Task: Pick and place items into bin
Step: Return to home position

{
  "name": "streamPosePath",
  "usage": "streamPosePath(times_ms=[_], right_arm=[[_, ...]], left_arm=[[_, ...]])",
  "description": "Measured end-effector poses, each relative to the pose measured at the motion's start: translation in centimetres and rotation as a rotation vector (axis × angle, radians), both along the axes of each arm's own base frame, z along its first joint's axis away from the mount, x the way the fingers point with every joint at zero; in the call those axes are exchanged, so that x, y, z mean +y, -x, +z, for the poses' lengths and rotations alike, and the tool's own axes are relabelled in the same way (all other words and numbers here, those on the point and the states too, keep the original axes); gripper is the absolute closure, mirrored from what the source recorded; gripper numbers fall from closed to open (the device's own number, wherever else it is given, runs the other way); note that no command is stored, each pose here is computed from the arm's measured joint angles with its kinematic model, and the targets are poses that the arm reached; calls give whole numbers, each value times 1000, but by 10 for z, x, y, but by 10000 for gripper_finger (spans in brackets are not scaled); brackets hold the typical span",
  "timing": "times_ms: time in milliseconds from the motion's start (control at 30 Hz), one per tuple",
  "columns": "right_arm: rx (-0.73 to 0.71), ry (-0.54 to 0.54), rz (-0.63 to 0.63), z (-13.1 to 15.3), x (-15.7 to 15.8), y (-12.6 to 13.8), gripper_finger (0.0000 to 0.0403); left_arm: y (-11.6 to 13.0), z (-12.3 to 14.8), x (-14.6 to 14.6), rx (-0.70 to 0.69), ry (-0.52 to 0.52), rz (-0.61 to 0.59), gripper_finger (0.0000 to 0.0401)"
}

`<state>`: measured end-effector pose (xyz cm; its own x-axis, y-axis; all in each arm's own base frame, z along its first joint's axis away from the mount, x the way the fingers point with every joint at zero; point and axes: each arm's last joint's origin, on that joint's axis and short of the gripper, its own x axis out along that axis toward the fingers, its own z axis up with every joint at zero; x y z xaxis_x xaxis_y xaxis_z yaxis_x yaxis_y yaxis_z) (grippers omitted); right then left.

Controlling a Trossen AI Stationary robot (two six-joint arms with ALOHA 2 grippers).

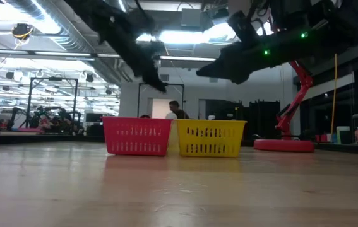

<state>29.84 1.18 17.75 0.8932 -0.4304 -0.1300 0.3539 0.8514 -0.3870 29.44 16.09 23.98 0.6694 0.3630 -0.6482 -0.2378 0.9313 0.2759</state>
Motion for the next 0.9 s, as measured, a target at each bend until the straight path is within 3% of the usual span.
streamPosePath(times_ms=[200, 333, 500, 767, 900], right_arm=[[50, -29, -11, -6, -2, 1, 398], [35, -47, -12, -6, -2, 1, 398], [-1, -123, -12, -5, -1, 1, 401], [-39, -197, 102, 2, 2, -5, 402], [-69, -228, 96, 15, 0, 0, 402]], left_arm=[[33, 47, -20, -183, -38, -62, 373], [62, 54, -36, -283, -42, -48, 397], [94, 32, -59, -371, -19, -37, 399], [135, -14, -94, -527, -9, -84, 399], [151, -21, -103, -599, -12, -88, 400]])
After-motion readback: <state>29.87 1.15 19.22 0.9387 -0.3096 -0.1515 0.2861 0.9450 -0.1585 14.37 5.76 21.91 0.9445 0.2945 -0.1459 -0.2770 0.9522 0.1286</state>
